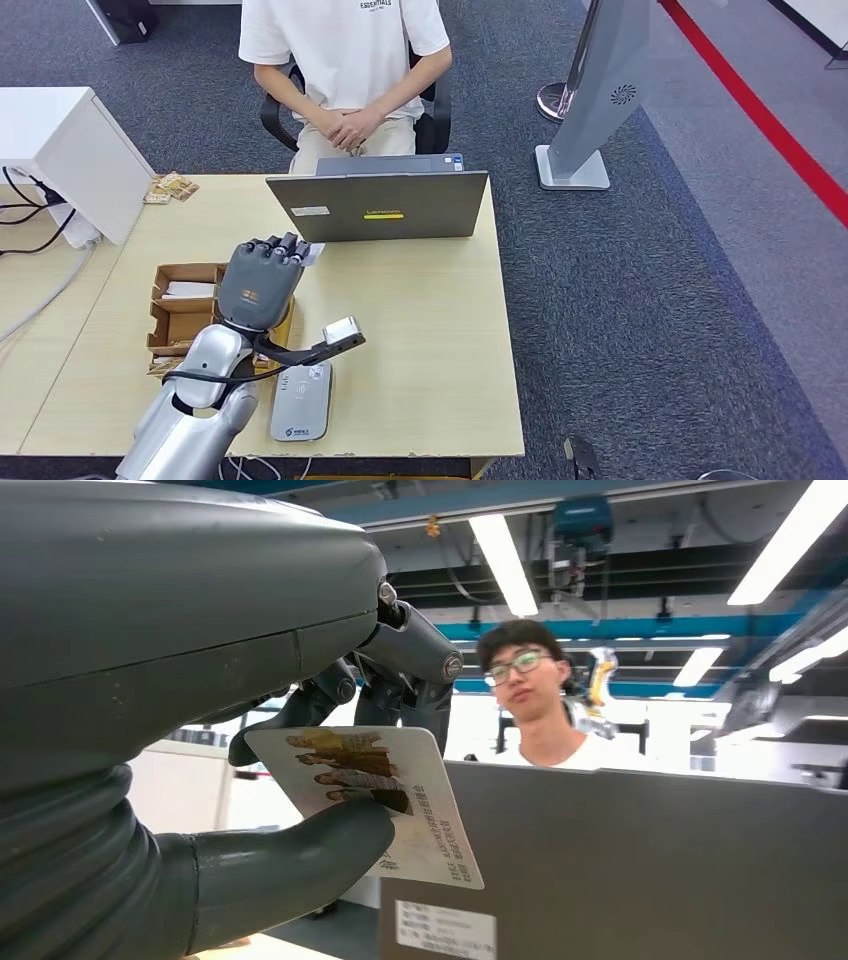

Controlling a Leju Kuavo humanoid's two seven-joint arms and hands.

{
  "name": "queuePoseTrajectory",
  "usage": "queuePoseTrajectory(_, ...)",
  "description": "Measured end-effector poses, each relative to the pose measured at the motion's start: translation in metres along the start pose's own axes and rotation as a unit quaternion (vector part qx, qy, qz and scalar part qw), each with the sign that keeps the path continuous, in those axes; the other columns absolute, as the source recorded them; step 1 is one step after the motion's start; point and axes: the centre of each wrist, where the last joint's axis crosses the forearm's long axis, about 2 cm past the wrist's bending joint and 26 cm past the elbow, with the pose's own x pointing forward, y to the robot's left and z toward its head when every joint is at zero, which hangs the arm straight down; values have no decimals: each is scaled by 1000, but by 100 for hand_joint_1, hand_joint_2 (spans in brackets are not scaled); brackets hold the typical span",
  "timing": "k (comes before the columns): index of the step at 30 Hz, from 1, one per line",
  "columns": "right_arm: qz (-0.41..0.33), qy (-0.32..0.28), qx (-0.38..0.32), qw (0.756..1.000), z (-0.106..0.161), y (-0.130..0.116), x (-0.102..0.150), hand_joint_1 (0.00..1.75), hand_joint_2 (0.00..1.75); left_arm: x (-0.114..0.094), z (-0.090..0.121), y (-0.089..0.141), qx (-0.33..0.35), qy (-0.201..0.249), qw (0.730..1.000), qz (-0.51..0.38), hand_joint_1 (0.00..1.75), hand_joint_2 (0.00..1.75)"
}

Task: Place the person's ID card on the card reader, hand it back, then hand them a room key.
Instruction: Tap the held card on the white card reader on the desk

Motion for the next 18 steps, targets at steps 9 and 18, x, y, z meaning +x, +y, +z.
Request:
queuePoseTrajectory(9,-8,1,-2,1000,2,0,-7,0,175,21,35,7,-2,-23,1000,20,175,175)
queuePoseTrajectory(18,-18,-4,-4,1000,2,-2,-9,0,175,26,61,12,-45,-25,998,23,175,175)
